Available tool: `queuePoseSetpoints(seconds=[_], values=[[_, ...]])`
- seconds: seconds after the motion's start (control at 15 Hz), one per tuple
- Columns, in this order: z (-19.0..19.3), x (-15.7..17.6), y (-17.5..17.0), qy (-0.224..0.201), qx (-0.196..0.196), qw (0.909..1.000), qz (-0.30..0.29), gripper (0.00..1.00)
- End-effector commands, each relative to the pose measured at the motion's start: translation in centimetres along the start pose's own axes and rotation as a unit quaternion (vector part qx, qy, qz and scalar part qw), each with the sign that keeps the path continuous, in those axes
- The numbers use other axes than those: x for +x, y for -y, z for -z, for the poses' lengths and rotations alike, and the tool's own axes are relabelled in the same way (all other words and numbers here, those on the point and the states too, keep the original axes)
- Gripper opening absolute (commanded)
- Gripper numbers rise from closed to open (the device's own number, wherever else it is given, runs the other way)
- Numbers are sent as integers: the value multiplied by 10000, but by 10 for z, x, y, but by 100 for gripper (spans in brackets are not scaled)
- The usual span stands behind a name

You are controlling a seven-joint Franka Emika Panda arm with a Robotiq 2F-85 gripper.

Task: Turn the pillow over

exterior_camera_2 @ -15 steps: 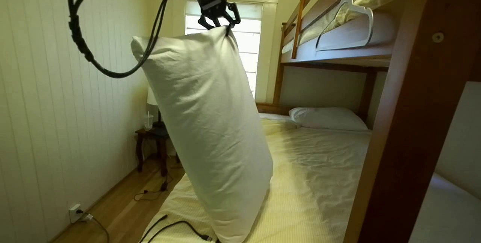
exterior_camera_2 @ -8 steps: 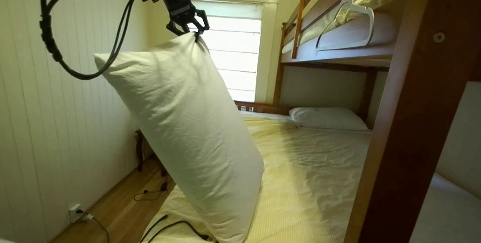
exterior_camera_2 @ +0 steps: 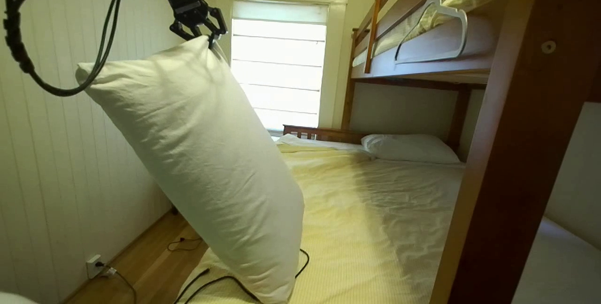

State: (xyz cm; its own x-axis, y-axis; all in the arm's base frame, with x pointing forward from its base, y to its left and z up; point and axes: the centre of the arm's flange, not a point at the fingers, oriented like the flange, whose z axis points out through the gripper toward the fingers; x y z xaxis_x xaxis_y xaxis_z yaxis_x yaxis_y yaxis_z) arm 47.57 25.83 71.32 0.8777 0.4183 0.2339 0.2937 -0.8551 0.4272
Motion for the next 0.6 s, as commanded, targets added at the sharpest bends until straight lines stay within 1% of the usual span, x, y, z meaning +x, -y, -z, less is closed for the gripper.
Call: queuePoseSetpoints(seconds=[0.0,0.13,0.33,0.4,0.53], values=[[51,9,11,-215,96,9997,-68,2],[61,14,21,-278,222,9993,-65,2],[69,25,32,-329,534,9980,1,2],[68,29,30,-265,748,9968,74,2],[58,38,14,-252,1076,9939,5,2]])
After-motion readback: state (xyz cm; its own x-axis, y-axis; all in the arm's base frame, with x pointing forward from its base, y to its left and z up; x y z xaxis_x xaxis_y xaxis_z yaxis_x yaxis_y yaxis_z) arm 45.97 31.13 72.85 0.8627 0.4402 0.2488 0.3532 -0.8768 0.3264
